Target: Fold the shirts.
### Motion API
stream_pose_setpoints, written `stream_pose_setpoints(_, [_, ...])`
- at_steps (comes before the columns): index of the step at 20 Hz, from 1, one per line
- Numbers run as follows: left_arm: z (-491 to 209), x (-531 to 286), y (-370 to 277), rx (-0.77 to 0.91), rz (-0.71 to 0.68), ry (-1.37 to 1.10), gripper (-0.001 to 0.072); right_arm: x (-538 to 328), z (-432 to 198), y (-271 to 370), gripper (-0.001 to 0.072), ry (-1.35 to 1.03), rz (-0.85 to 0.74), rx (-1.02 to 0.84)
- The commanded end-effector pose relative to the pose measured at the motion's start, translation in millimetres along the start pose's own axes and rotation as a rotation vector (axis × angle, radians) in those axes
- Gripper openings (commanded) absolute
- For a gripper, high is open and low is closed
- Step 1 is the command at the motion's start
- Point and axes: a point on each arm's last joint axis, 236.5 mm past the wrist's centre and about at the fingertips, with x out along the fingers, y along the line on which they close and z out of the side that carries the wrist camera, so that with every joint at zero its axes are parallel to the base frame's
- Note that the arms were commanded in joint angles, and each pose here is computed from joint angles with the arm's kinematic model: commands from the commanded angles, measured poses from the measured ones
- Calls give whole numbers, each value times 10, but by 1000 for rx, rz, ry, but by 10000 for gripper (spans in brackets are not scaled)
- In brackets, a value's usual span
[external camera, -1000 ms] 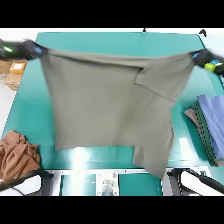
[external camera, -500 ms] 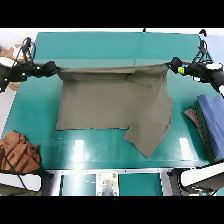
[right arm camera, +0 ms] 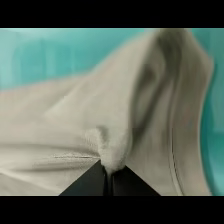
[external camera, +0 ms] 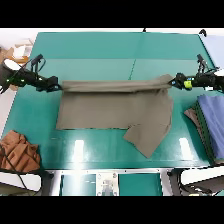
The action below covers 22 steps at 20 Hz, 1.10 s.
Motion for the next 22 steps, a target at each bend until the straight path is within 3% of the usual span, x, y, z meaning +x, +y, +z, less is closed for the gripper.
stream_pose_setpoints(1, [-337, 51, 155, -58, 53, 123, 29, 118, -428, -189, 20, 95, -30, 40])
stream_pose_setpoints(7, [-650, 231, 235, -111, 47, 191, 30, 222, -641, -299, 22, 123, -43, 80])
stream_pose_setpoints(8, [-650, 239, 227, -138, 44, 189, 30, 222, -644, -297, 37, 124, -42, 80])
stream_pose_setpoints(9, [-645, 240, 188, -151, 29, 188, 75, 220, -648, -293, 133, 126, -41, 87])
stream_pose_setpoints(10, [-655, 232, 158, -162, 19, 193, 344, 205, -666, -266, 269, 139, -32, 90])
stream_pose_setpoints(11, [-698, 201, 134, -183, 14, 218, 522, 152, -685, -218, 309, 164, -13, 86])
stream_pose_setpoints(14, [-828, -146, 71, -251, -15, 308, 519, -249, -609, -135, 309, 163, 16, 135])
stream_pose_setpoints(17, [-1014, -641, 215, -300, 62, 275, 518, -841, -659, -174, 309, 68, -4, 188])
stream_pose_setpoints(22, [-1848, -800, 327, -404, 159, 138, 520, -1168, -1666, -355, 367, -16, -78, 512])
